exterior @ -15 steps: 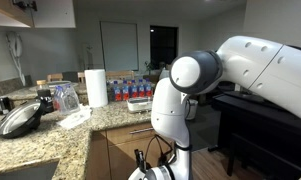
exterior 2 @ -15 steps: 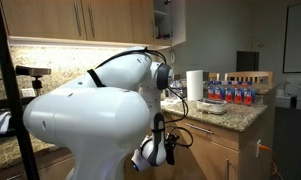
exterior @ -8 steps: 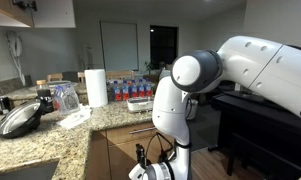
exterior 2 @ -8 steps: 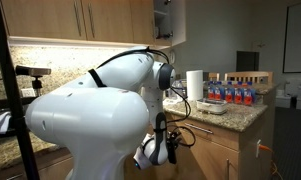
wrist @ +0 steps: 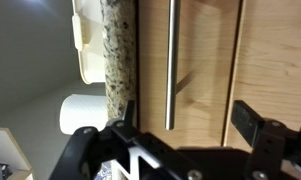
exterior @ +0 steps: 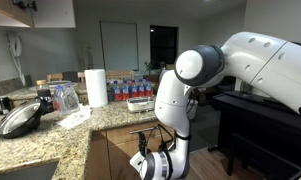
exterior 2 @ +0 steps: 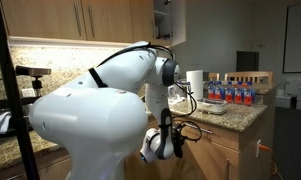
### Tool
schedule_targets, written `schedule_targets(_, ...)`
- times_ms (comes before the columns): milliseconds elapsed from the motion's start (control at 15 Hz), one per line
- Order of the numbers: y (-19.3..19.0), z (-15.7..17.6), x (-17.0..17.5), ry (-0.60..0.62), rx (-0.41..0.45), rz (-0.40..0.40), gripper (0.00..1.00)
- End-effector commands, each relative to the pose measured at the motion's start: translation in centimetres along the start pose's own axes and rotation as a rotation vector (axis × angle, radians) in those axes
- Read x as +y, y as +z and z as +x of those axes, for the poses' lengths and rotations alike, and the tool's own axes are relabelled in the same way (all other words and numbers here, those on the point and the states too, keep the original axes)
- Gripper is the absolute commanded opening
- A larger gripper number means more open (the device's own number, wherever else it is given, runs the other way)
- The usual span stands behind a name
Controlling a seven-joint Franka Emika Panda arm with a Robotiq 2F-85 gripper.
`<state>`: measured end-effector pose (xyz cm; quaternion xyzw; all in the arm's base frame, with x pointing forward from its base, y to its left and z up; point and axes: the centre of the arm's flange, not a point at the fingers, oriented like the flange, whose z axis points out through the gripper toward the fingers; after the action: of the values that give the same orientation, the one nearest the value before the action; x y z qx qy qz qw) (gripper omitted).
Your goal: Open the drawer
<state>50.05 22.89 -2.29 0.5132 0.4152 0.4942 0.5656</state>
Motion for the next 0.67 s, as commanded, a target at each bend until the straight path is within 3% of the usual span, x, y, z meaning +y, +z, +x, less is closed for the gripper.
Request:
schedule_targets(0, 2.5, -0.5, 2.0, -0.049, -0.022, 0.026, 1.0)
schedule_targets(200, 4.4, -0.7, 2.3, -0.067, -0.039, 0.044, 1.0)
schedule_targets(267, 4.9, -1.2, 2.5, -0.074, -0.048, 0.05, 0.8)
schedule_targets(333, 5.3, -1.4, 2.5, -0.081, -0.054, 0.055, 0.77)
schedule_targets(600, 6.9, -2.3, 2.6, -0.097, -0.076, 0.065, 0.47)
